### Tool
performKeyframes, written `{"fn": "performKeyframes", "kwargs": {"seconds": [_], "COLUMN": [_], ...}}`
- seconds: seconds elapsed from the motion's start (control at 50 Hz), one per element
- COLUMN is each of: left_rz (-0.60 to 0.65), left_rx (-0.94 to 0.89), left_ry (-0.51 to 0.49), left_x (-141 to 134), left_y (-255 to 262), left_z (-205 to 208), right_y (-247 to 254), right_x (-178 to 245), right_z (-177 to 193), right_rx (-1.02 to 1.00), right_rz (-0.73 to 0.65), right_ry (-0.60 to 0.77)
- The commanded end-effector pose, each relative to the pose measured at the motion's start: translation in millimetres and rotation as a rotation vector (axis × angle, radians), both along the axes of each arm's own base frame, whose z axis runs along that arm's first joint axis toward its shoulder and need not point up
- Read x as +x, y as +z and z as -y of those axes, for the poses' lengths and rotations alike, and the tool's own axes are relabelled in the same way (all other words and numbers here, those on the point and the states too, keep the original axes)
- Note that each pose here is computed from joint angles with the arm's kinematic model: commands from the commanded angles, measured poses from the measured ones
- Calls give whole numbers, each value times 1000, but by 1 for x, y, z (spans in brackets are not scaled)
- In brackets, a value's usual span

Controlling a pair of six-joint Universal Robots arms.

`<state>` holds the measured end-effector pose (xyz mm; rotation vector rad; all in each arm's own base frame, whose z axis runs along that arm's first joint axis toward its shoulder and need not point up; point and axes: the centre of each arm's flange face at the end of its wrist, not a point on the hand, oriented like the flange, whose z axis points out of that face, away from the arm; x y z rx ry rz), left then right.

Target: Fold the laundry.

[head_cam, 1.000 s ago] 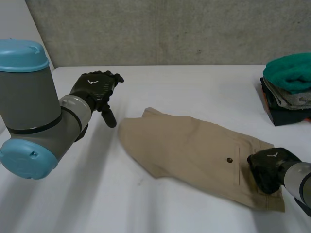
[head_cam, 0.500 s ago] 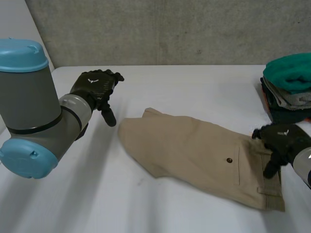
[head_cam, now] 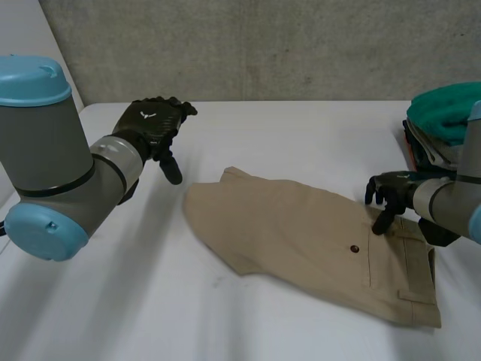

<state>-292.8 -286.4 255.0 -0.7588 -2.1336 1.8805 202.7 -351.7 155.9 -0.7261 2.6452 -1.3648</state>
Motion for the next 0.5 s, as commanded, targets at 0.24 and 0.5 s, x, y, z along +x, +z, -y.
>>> {"fn": "performKeyframes", "kwargs": {"seconds": [0.24, 0.5], "left_rz": [98, 291], "left_rx": [-120, 29], "left_ry": [-173, -388], "left_x": [-38, -76], "left_y": [-13, -74], "left_z": [50, 40], "right_y": [132, 183], "right_x": [49, 66], "right_z": [-75, -130], "right_rx": [-362, -534], "right_rz": [97, 155], "right_ry": [242, 458]}}
